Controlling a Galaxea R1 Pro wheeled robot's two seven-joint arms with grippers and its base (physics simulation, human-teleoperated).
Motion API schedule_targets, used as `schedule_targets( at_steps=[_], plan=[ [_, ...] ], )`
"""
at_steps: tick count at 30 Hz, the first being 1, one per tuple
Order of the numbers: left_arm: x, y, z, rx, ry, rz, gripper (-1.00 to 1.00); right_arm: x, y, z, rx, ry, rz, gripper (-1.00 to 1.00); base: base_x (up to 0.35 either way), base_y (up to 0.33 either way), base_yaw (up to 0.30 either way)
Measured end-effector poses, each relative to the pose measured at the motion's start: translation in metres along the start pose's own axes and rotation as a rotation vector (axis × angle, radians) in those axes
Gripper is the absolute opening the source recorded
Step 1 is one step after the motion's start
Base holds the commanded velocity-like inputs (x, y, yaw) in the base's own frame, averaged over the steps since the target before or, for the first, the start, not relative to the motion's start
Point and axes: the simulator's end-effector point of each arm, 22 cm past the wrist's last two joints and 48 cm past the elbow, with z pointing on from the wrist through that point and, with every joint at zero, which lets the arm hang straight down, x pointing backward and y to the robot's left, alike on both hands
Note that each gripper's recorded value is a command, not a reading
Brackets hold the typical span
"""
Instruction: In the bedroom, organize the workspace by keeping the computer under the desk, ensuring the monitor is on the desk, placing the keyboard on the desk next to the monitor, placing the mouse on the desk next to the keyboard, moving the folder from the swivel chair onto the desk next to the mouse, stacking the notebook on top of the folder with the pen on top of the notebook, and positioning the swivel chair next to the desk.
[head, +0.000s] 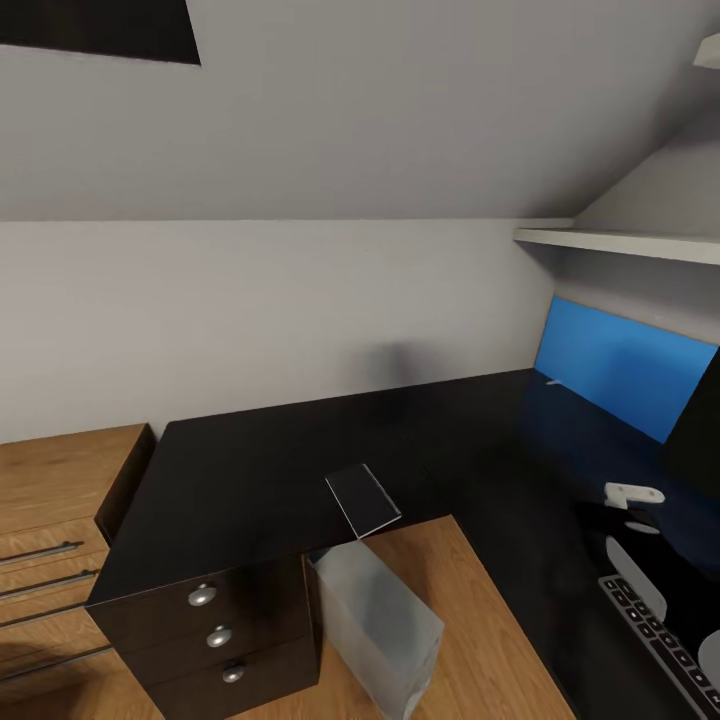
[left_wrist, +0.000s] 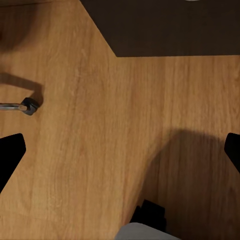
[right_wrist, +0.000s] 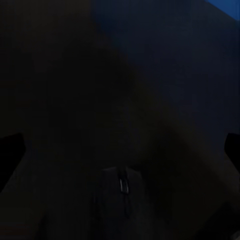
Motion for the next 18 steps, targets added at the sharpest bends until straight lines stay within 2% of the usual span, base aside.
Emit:
schedule_targets(
  at_steps=[6, 9, 15, 18],
  plan=[
    [0.001, 0.001, 0.000, -0.001, 0.002, 0.002, 1.00, -0.031, 0.020, -0.009, -0.048, -0.059, 0.028, 1.00, 0.000, 0.000, 0.000],
    [0.002, 0.002, 0.000, -0.004, 0.003, 0.004, 1.00, -0.055, 0.048, -0.022, -0.116, -0.102, 0.095, 1.00, 0.000, 0.000, 0.071],
    [0.005, 0.007, 0.001, -0.013, 0.009, 0.010, 1.00, -0.067, 0.065, -0.030, -0.153, -0.127, 0.119, 1.00, 0.000, 0.000, 0.222],
    [0.005, 0.008, 0.001, -0.014, 0.009, 0.011, 1.00, -0.066, 0.081, -0.034, -0.171, -0.125, 0.128, 1.00, 0.000, 0.000, 0.260]
  ],
)
